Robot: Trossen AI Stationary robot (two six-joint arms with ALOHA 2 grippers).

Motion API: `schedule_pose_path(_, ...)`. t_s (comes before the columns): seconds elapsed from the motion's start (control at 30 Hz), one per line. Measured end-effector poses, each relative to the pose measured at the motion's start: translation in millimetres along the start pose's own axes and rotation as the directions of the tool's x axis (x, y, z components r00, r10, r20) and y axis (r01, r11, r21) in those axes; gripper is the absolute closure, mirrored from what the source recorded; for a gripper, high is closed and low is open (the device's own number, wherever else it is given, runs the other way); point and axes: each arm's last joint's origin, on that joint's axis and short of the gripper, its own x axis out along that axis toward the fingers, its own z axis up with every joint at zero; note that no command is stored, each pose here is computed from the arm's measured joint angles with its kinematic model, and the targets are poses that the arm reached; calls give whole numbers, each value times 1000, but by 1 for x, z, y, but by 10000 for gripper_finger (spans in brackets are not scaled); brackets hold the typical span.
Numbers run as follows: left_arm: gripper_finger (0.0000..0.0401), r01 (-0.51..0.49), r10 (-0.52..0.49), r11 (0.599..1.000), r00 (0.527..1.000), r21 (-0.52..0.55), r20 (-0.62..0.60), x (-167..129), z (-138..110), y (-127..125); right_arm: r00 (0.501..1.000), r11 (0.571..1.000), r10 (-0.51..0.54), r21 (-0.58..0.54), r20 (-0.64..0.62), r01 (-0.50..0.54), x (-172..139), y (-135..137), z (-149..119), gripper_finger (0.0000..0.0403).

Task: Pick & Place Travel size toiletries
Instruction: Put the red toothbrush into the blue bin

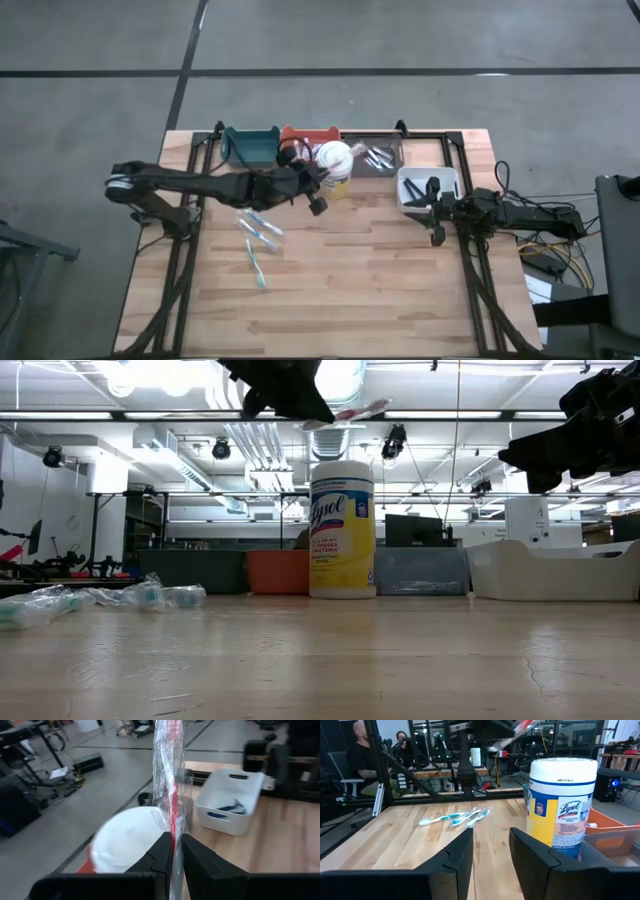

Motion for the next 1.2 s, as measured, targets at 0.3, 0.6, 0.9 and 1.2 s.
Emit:
schedule_pose_path(0.3,364,-103,102,994,994,-26,-41,12,0,34,1000,1000,0,1,0,0,0,0,0,285)
schedule_pose_path(0.6,364,-145,137,988,984,-61,-117,24,-15,56,1000,1000,0,1,0,0,0,0,0,275)
schedule_pose_path(0.9,364,-221,219,951,975,-217,-35,31,-55,84,1000,1000,0,0,0,0,0,0,0,278)
schedule_pose_path(1.2,364,-310,338,857,941,-411,-5,4,-103,125,1000,1000,-1,0,-1,1,0,0,0,286)
